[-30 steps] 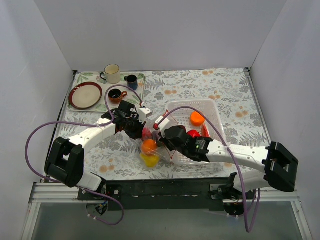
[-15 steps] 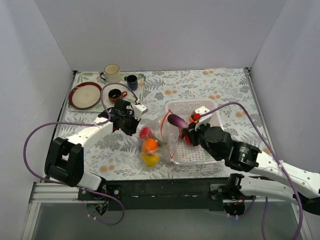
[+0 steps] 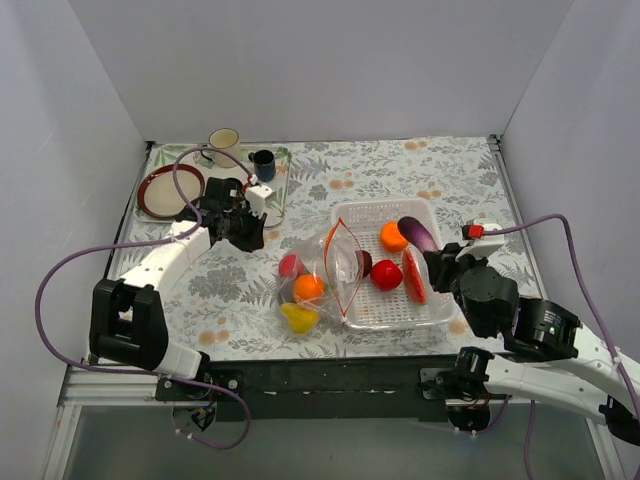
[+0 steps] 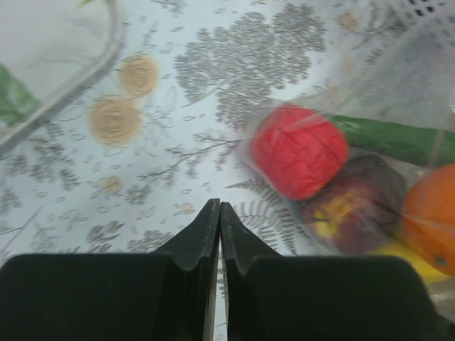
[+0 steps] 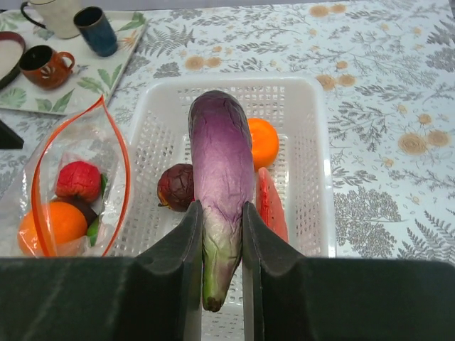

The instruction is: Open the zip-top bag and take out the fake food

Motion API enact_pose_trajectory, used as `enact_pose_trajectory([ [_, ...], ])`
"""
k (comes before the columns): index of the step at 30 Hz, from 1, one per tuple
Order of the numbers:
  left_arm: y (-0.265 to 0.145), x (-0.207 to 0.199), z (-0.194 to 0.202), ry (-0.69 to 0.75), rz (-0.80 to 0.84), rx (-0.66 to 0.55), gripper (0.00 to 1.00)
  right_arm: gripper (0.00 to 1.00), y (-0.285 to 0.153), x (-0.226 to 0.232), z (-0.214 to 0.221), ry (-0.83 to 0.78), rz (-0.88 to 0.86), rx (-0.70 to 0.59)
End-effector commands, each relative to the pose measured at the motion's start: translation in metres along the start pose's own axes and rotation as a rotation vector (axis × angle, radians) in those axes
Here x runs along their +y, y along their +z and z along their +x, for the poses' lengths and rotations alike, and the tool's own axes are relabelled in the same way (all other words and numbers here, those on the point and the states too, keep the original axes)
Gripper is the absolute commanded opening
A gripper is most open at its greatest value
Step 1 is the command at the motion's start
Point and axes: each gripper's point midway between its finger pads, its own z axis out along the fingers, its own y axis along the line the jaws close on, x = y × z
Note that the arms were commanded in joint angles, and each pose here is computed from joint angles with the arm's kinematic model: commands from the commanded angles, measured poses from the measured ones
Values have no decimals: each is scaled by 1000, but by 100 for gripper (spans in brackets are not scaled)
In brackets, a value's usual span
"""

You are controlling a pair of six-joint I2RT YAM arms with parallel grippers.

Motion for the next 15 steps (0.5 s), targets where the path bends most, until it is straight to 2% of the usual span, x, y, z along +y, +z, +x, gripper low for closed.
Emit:
enact_pose_trajectory([
  [1,10,-59,18,-83,220,86,8,1,6,-15,20,11,144,62],
  [2,14,-64,27,-87,231,114,15,13,10,-11,26,-10,143,80],
  [4,19,-73,37,-92,246,150,23,42,22,5,40,-73,124,125],
  [5,20,-74,42,-100,250,164,30,76,29,12,47,-117,125,152],
  [6,22,-77,50,-109,252,184,47,92,33,18,46,-137,117,158],
  [7,22,-78,54,-114,252,192,51,98,36,23,44,-168,112,163],
  [8,23,-77,57,-115,251,196,54,98,41,34,34,-187,95,159],
  [9,25,-78,62,-121,252,205,62,99,44,43,27,-200,72,151],
  [12,28,-85,67,-146,288,212,66,98,50,79,-13,-255,-48,63],
  [15,34,-95,72,-177,333,234,69,98,50,120,-39,-234,-198,-4],
])
